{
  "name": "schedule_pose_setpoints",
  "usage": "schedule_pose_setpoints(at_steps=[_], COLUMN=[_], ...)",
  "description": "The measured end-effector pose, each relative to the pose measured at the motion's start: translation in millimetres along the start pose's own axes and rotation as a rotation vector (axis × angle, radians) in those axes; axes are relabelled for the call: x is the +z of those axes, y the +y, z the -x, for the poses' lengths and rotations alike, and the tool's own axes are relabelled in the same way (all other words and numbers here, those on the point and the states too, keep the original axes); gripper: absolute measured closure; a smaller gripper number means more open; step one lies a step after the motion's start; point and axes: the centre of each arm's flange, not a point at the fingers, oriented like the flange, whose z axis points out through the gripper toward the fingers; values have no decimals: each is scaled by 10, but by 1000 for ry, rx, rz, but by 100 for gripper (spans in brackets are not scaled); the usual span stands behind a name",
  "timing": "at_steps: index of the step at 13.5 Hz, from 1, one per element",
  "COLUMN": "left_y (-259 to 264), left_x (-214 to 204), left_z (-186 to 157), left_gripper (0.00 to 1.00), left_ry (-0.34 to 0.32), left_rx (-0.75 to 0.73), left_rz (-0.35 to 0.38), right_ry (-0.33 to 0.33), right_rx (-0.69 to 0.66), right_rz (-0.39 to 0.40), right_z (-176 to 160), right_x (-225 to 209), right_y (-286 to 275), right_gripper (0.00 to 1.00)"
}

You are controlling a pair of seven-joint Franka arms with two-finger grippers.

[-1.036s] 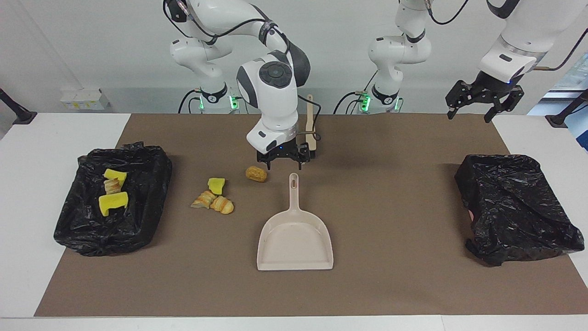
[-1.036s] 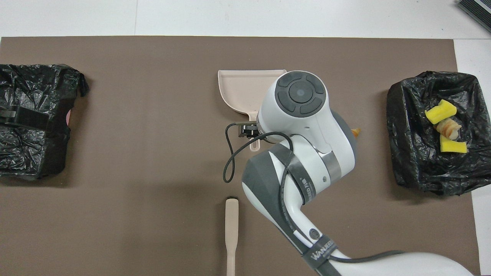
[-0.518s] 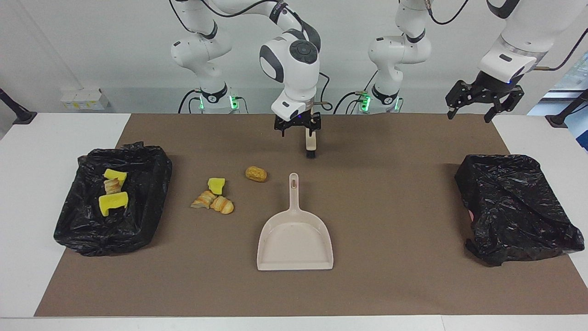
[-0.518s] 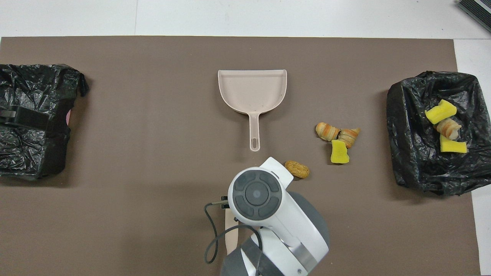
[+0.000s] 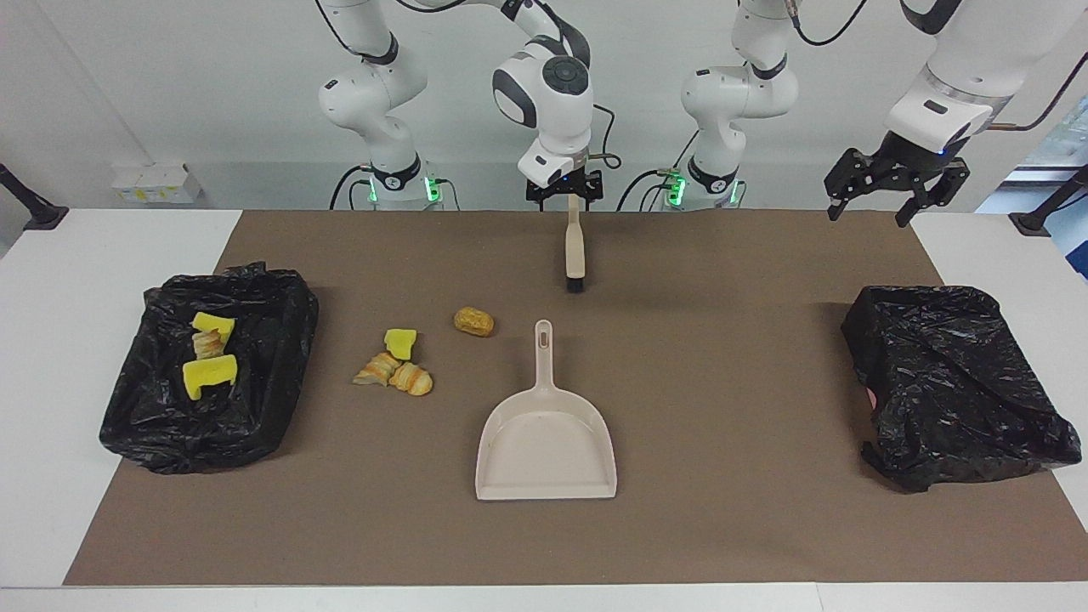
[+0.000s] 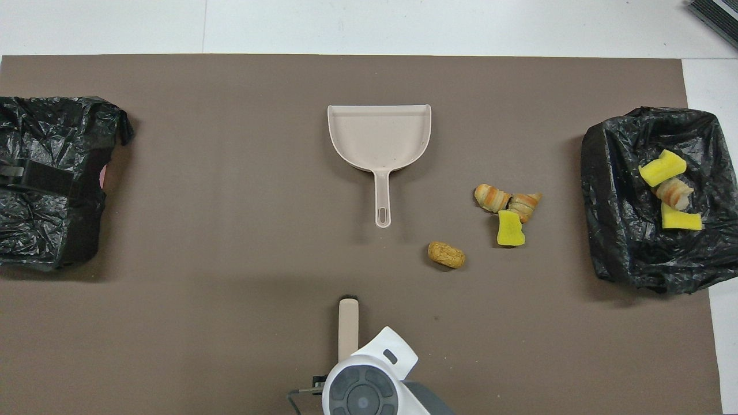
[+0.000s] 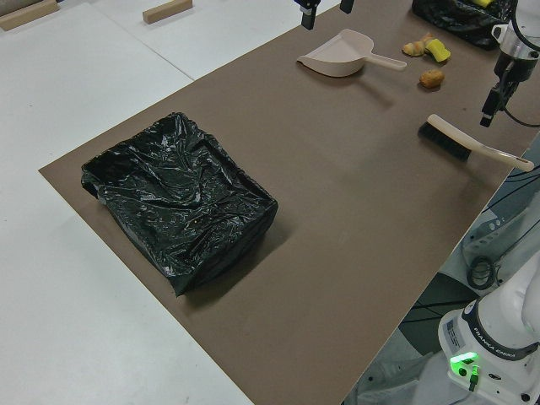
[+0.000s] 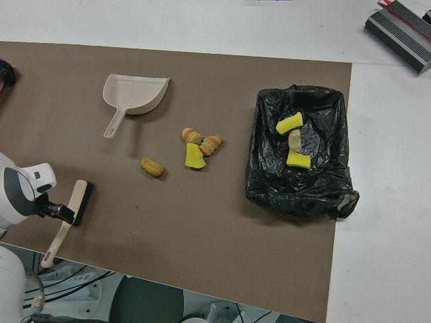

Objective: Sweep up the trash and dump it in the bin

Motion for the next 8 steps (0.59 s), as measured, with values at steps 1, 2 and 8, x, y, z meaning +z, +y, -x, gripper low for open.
schedule_pose_setpoints(at_steps=[1, 2, 8], left_y=[0, 0, 8], left_x=[0, 0, 0], left_z=[0, 0, 0], left_gripper=[0, 0, 0], left_ry=[0, 0, 0], left_rx=[0, 0, 1], left_rz=[0, 0, 0], right_ry=[2, 4, -6], right_rx=[-2, -4, 2], right_rz=[5, 10, 36], right_z=[112, 205, 284], right_x=[125, 251, 509], right_y=[-57, -97, -37], right_gripper=[0, 0, 14])
